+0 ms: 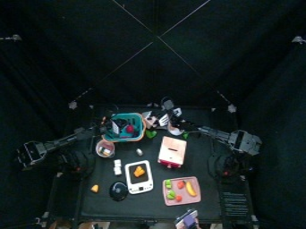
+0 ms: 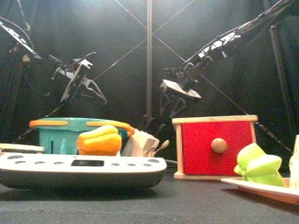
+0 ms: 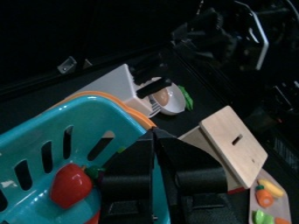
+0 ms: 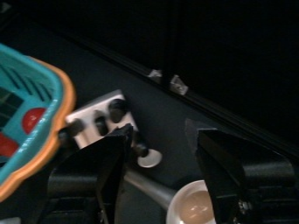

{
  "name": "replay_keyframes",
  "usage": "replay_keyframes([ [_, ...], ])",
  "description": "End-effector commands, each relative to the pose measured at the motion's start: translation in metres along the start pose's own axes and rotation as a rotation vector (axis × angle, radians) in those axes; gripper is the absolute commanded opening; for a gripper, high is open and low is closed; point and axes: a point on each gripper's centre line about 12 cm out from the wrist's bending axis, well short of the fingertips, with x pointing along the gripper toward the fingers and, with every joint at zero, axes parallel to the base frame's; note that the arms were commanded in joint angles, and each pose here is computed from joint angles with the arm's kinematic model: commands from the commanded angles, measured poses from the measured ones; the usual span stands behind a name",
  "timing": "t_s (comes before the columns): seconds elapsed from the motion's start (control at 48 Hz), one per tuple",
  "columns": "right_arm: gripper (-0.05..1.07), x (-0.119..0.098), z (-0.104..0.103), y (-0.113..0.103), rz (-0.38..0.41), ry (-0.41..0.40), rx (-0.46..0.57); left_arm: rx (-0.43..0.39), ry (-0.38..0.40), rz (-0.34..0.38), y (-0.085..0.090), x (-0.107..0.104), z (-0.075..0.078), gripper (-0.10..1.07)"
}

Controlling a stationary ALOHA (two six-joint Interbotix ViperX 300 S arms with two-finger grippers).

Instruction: Fix holder

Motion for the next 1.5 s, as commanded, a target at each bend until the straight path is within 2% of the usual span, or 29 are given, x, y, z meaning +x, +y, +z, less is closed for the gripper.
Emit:
replay_keyframes([
  [0.0,0.74,-0.007,0.014,-0.002,0.033,-0.047,0.014,0.008,-0.014,-0.016,-0.005,0.000,0.005,0.44],
  [0.167,0.65,0.011,0.002,0.001,0.048,-0.016,0.003,0.008,-0.007,-0.019,-0.005,0.000,0.003,0.44],
  [0.438,0.64,0.017,-0.009,0.012,0.064,0.012,-0.006,0.005,0.003,-0.023,-0.006,-0.001,-0.002,0.44],
  [0.604,0.64,0.008,-0.016,0.034,0.104,0.023,-0.027,0.006,0.013,-0.025,-0.007,-0.001,-0.006,0.44],
  [0.729,0.64,0.003,-0.025,0.043,0.092,0.056,-0.023,0.003,0.020,-0.028,-0.008,-0.001,-0.008,0.44],
  [1.042,0.64,-0.015,-0.039,0.065,0.082,0.097,-0.049,0.018,0.037,-0.077,-0.023,-0.004,-0.015,0.44],
  [1.167,0.63,-0.023,-0.039,0.066,0.061,0.101,-0.059,0.024,0.036,-0.096,-0.027,-0.010,-0.017,0.44],
  [1.354,0.63,-0.040,-0.038,0.058,-0.020,0.114,-0.074,0.038,0.024,-0.136,-0.036,-0.025,-0.022,0.44],
  [1.479,0.63,-0.055,-0.041,0.066,-0.012,0.115,-0.093,0.054,0.012,-0.161,-0.038,-0.040,-0.027,0.44],
])
